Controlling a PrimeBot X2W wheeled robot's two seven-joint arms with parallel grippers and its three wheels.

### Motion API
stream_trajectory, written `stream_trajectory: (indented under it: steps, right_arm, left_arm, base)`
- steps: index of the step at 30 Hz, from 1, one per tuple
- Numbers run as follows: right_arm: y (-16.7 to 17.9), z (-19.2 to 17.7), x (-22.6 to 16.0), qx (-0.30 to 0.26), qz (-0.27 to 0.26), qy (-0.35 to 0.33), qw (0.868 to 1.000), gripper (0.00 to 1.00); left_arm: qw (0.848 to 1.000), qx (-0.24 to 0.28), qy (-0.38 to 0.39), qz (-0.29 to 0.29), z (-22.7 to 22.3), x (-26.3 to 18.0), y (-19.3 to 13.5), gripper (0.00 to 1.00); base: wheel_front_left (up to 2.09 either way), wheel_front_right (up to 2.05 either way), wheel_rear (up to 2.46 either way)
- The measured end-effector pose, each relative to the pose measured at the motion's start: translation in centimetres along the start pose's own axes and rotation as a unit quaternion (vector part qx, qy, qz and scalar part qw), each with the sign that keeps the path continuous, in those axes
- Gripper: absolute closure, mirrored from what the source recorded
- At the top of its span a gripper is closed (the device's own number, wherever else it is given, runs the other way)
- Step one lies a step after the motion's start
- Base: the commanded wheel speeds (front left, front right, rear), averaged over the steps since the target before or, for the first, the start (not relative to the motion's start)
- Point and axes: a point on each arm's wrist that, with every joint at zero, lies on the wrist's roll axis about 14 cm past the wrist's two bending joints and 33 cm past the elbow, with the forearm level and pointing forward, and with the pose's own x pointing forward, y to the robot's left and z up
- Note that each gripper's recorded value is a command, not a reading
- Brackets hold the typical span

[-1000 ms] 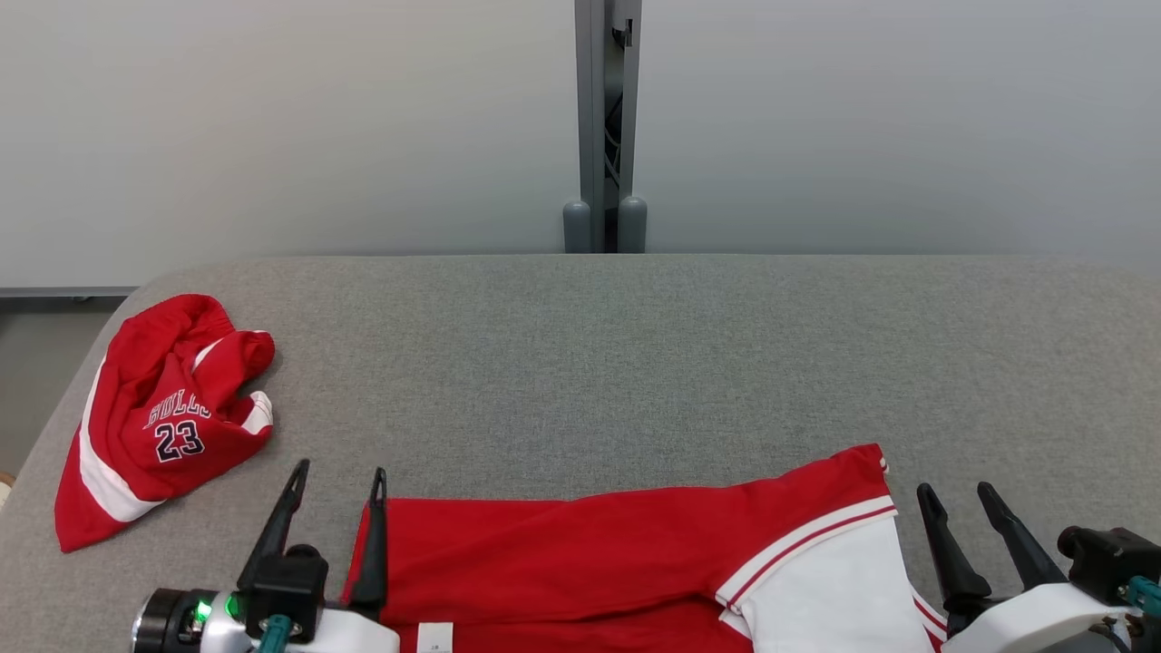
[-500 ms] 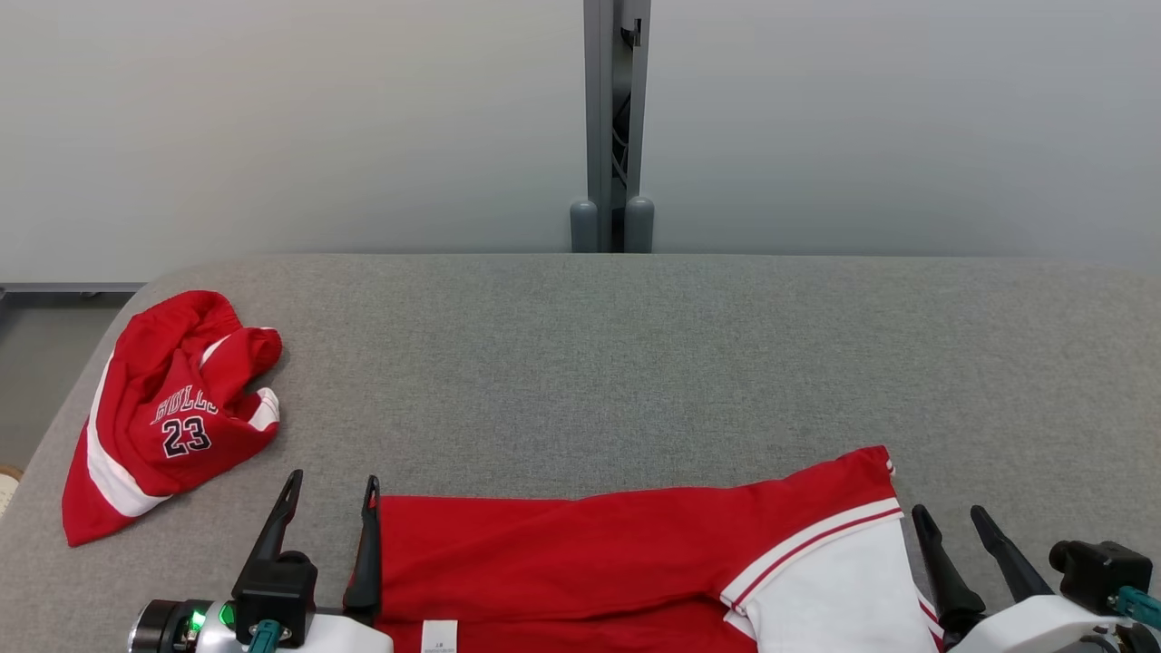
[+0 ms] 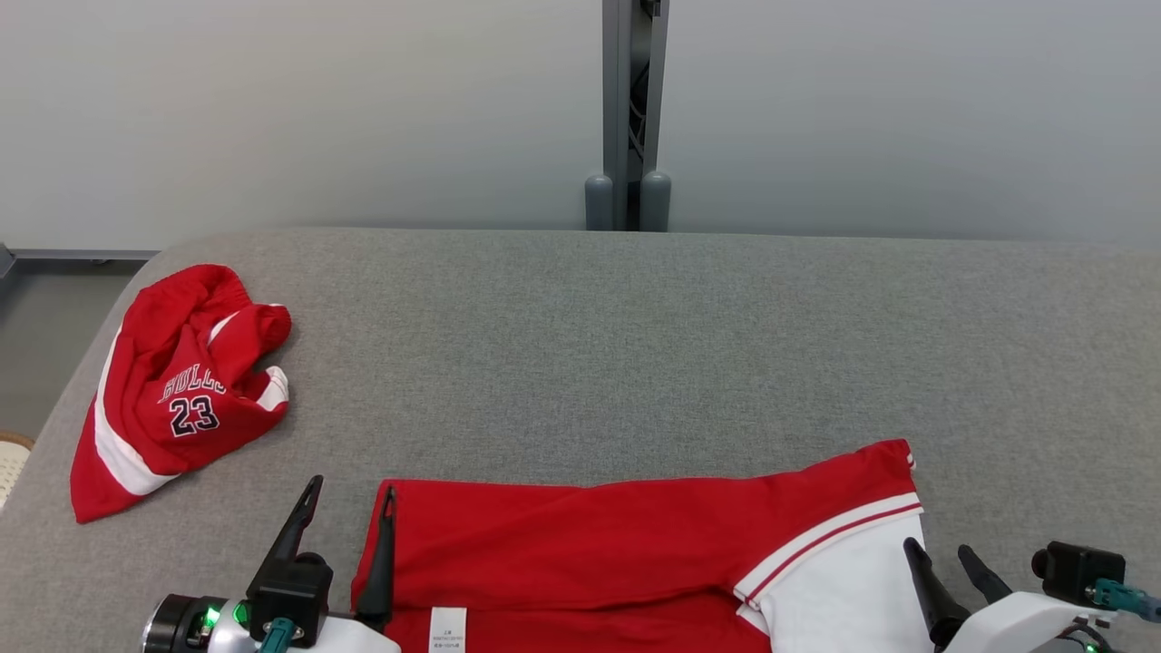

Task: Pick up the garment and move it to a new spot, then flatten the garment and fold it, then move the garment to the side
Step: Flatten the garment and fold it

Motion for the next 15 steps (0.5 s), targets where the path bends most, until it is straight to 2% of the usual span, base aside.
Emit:
stream_trajectory:
  steps: [8, 15]
  right_arm:
    - [1.1, -0.6, 0.7, 0.062, 0.004, 0.003, 0.998, 0.00]
    - [-0.2, -2.5, 0.6, 0.040, -0.012, 0.033, 0.999, 0.00]
  left_arm:
    - [1.000, 0.007, 0.017, 0.002, -1.1, -0.2, 0.6, 0.00]
    - [1.000, 0.010, 0.019, 0.004, -1.2, 0.0, 1.1, 0.00]
  base:
    - [0.00, 0.00, 0.00]
    - [0.00, 0.00, 0.00]
